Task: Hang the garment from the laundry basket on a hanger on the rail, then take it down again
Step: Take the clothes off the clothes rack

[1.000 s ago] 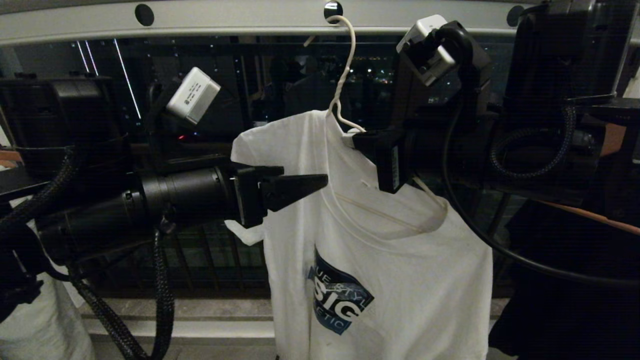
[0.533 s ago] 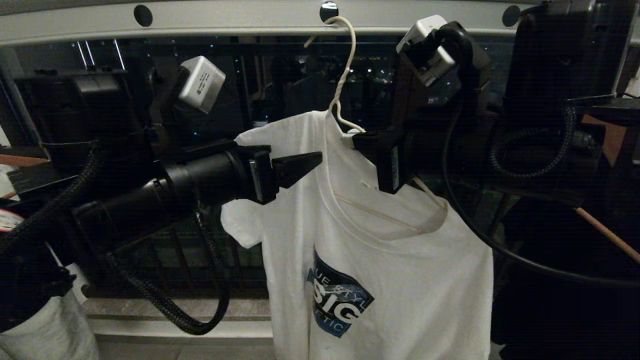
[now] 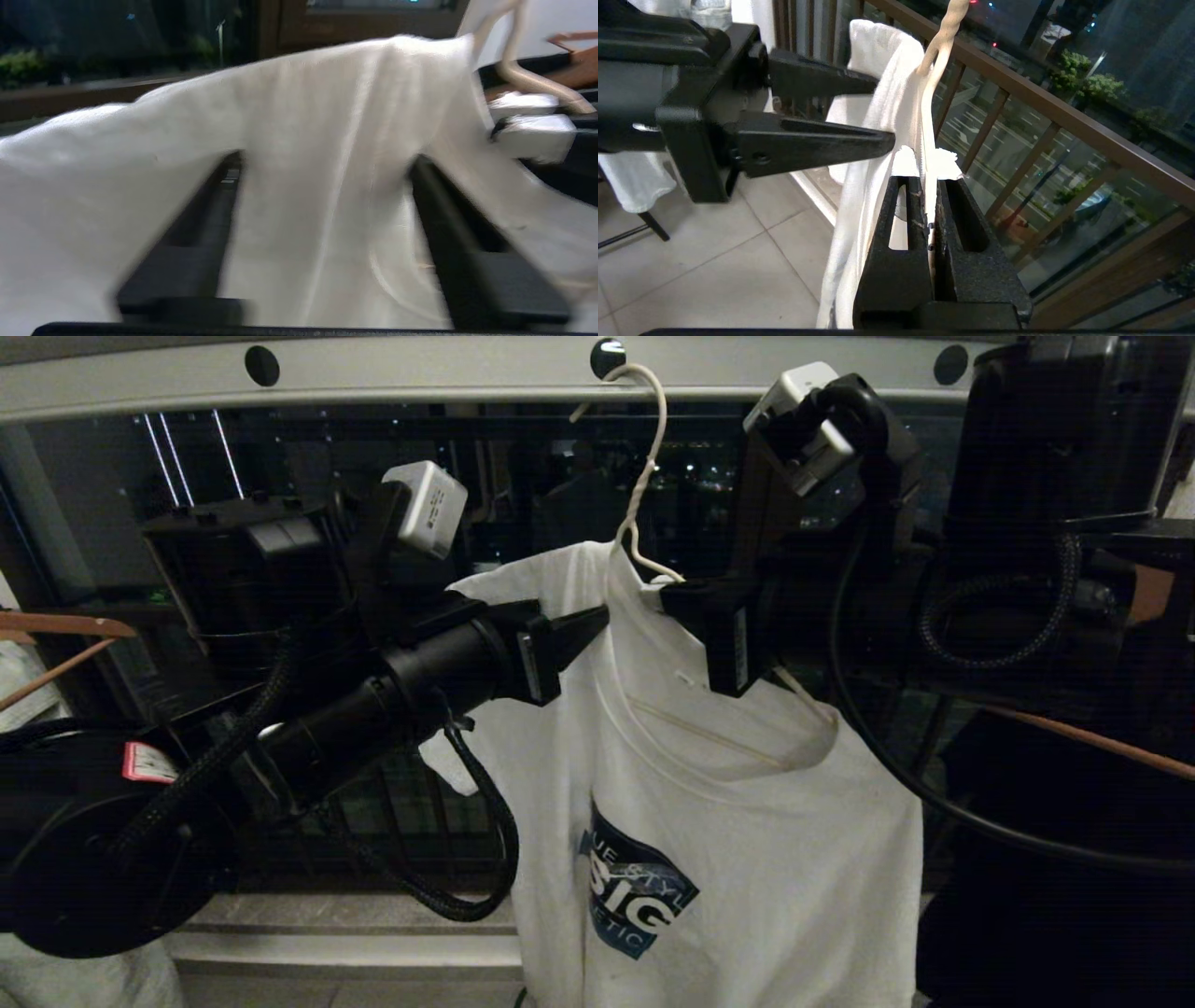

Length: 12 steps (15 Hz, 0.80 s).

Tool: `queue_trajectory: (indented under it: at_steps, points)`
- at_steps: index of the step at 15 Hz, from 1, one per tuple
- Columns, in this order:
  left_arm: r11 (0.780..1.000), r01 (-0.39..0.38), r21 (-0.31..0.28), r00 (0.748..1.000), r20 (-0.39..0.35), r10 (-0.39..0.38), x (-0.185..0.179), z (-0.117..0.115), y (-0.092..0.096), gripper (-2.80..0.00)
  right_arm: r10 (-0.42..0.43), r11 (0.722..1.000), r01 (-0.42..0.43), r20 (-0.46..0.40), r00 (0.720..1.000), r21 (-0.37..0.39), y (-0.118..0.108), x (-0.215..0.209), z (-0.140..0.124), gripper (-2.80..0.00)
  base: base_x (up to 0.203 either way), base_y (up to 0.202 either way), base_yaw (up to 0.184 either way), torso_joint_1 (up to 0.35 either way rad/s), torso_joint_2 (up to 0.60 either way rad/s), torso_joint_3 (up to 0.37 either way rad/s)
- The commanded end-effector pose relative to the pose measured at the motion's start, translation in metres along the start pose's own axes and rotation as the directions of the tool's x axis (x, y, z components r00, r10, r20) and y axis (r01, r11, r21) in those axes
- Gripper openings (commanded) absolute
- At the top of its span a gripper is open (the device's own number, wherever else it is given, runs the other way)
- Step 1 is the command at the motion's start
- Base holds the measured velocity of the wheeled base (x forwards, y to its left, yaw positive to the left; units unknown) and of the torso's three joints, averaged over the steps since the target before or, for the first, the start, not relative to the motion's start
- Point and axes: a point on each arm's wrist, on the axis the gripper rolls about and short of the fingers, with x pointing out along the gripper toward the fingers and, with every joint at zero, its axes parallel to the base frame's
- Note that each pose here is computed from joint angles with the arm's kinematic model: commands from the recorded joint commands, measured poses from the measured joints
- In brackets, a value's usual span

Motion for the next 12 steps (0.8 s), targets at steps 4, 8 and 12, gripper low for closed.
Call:
queue_trajectory:
  at_steps: [4, 8, 12]
  points:
    - [1.0, -0.001, -0.004, 1.0, -0.007, 0.001, 0.003, -0.004, 0.0, -2.8, 0.0, 1.0, 0.0, -0.002, 1.0, -0.002, 0.0, 0.0, -0.001, -2.8, 0.0, 0.0, 0.0, 0.0, 0.0, 0.0]
    - [0.998, 0.017, -0.068, 0.993, 0.12, -0.009, -0.007, 0.016, -0.003, -2.8, -0.002, 1.0, 0.002, -0.006, 1.0, -0.001, 0.0, 0.0, -0.002, -2.8, 0.0, 0.0, 0.0, 0.0, 0.0, 0.0]
    - [0.997, -0.005, -0.071, 0.993, 0.114, 0.013, -0.005, 0.014, 0.003, -2.8, -0.006, 1.0, 0.006, -0.005, 1.0, 0.0, -0.001, 0.0, -0.001, -2.8, 0.0, 0.0, 0.0, 0.0, 0.0, 0.0]
